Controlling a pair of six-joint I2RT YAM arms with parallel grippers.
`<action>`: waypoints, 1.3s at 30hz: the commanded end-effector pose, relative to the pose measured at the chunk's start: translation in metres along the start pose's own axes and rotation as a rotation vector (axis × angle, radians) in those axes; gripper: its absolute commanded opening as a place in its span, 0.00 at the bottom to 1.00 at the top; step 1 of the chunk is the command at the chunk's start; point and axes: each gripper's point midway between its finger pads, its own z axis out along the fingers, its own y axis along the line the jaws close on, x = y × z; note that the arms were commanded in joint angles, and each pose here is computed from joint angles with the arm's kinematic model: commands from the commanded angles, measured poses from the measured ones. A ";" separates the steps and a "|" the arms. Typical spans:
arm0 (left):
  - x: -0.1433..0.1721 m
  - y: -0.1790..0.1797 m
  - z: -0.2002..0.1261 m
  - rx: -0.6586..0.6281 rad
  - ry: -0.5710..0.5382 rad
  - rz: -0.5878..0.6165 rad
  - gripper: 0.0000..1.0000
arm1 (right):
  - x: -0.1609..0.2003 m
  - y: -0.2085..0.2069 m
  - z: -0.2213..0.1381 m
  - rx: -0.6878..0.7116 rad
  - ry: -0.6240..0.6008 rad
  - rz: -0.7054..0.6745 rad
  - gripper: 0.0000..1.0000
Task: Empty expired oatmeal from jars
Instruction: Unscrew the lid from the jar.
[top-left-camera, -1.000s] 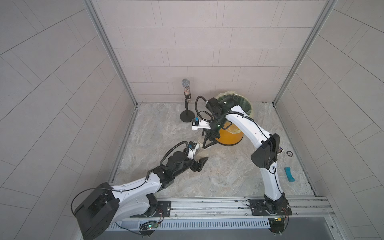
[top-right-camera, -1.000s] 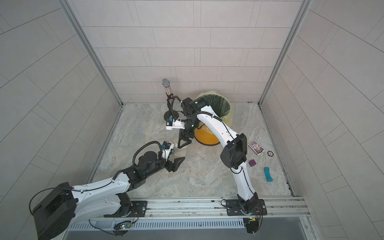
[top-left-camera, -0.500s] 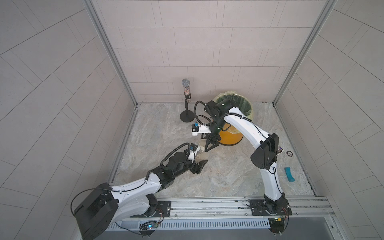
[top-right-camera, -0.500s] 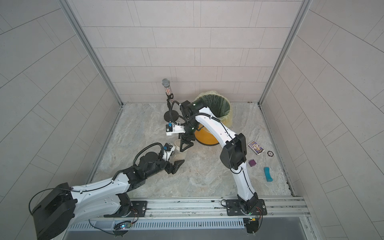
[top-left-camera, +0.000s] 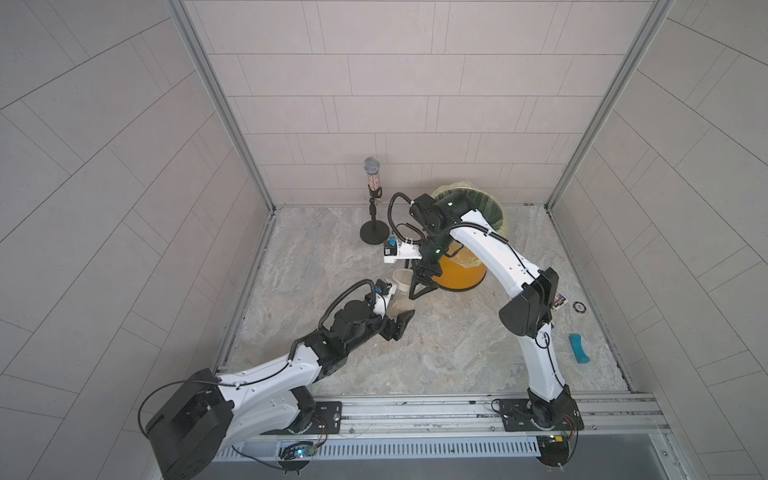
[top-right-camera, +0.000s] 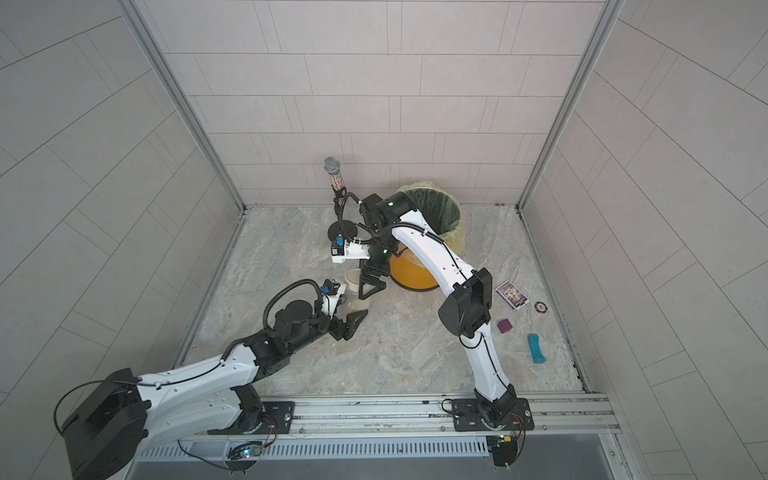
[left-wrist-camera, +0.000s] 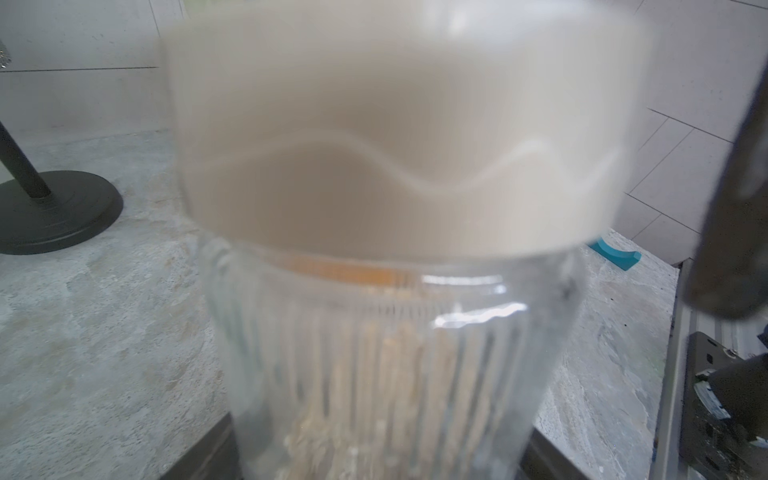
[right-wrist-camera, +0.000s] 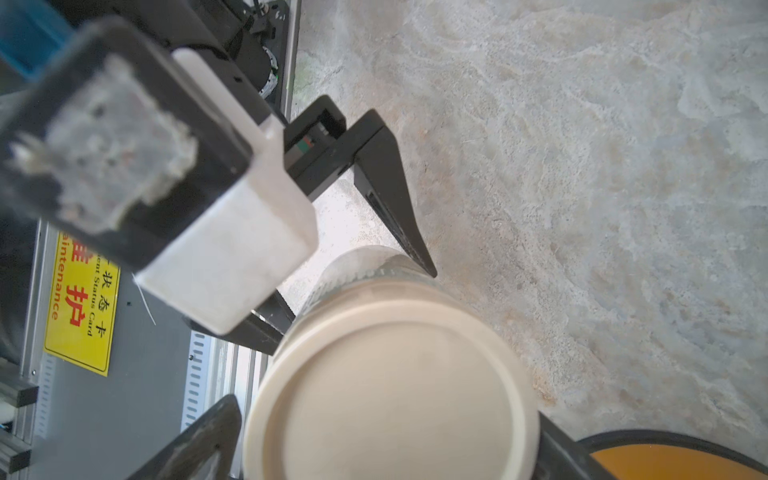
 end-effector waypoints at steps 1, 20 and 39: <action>-0.064 -0.009 -0.009 0.024 -0.200 -0.013 0.00 | 0.009 0.027 -0.004 -0.123 0.031 0.232 0.99; -0.064 -0.008 -0.005 0.019 -0.196 -0.007 0.00 | -0.007 -0.007 0.004 -0.035 -0.055 0.493 0.95; -0.061 -0.006 -0.004 0.010 -0.197 -0.017 0.00 | 0.016 0.015 0.008 -0.111 0.048 0.282 0.32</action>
